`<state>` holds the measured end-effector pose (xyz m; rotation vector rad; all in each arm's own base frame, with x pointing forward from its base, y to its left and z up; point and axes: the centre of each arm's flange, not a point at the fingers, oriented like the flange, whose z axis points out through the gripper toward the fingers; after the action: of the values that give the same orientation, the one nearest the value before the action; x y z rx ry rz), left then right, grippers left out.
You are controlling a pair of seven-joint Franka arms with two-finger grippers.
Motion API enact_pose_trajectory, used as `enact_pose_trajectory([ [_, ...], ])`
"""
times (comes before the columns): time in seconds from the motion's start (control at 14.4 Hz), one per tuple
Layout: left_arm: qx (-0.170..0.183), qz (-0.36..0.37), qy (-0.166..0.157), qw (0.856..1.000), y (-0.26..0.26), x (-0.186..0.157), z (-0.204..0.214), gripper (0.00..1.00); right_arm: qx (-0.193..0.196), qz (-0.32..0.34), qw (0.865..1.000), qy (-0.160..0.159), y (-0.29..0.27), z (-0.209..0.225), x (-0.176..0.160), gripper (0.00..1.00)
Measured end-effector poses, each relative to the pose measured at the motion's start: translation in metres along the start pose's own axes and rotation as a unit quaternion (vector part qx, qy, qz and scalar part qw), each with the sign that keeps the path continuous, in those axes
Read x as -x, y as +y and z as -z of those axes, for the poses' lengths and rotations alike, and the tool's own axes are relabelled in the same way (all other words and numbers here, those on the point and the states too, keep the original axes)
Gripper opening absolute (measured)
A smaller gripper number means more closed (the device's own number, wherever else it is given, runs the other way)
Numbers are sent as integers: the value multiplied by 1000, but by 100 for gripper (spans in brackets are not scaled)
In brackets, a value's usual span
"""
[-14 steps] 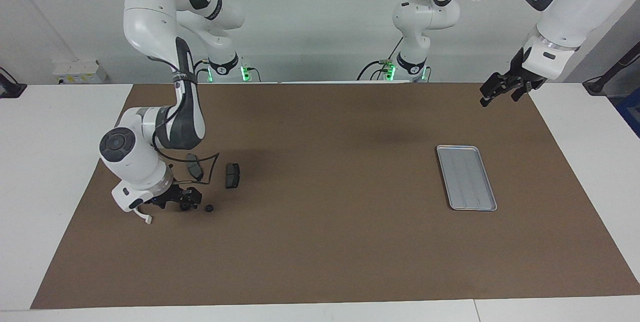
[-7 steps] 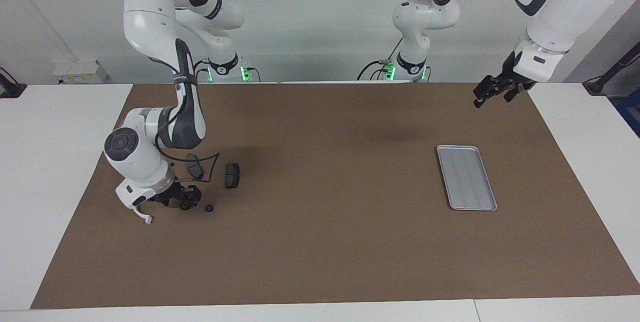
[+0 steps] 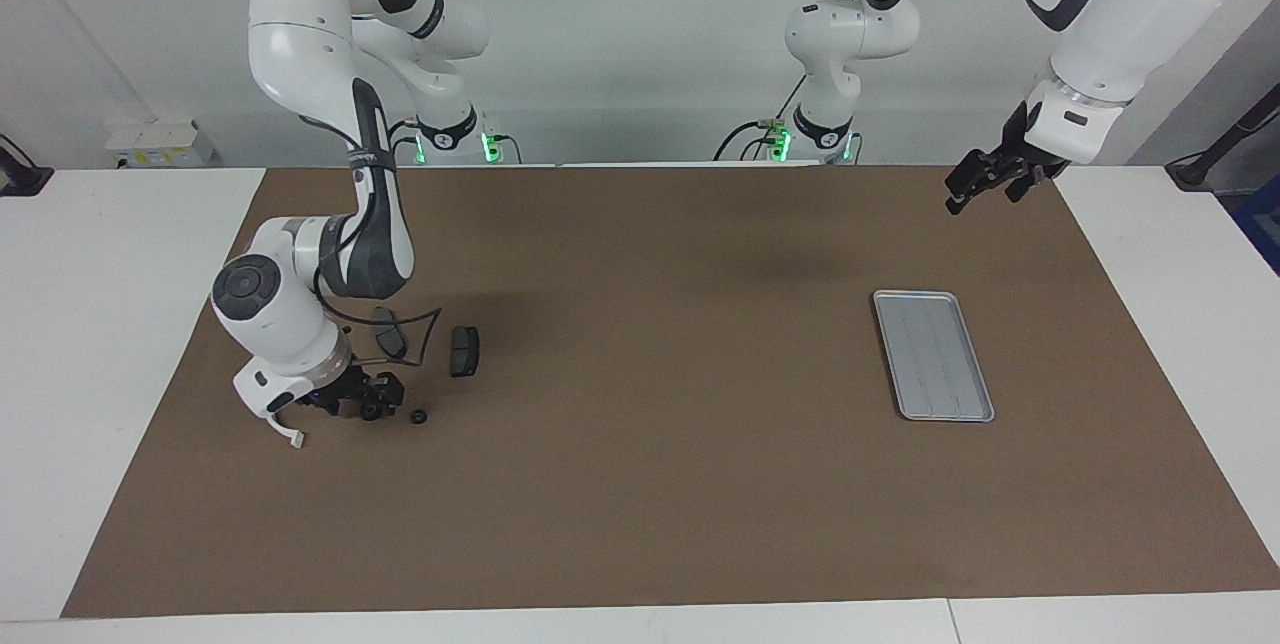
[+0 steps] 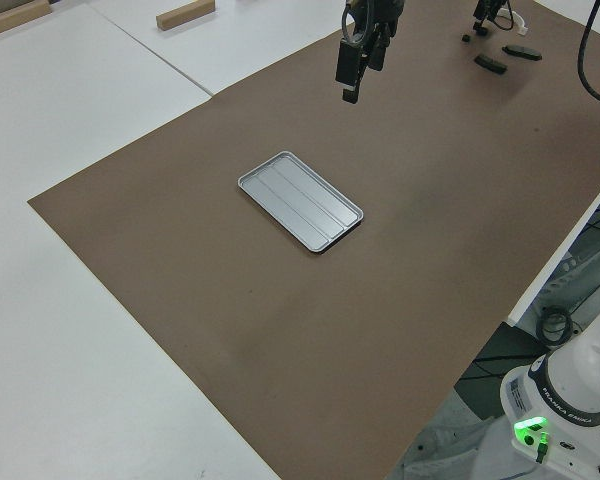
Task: Pick bearing gear from pile to tray
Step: 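Lower the right gripper and grasp the farther black bearing gear, then carry the held bearing gear with the right gripper toward the table center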
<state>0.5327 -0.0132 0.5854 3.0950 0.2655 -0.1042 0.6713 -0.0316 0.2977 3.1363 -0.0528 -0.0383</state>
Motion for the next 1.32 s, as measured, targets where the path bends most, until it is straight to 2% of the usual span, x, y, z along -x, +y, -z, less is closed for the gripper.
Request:
enact_pose_trajectory([
  [0.56,-1,-10,2,1000,11,2,0,100,0,1,1000,3,-1,-9,3,90],
  [0.63,-1,-10,1,1000,11,2,0,100,0,1,1000,3,-1,-10,4,84],
  [0.9,-1,-9,1,1000,10,2,0,100,0,1,1000,2,-1,-11,4,41],
  [0.97,-1,-9,2,1000,9,2,0,100,0,0,1000,3,-1,-10,4,35],
  [1.32,0,-6,2,1000,6,1,0,100,0,0,1000,3,-1,-10,4,35],
])
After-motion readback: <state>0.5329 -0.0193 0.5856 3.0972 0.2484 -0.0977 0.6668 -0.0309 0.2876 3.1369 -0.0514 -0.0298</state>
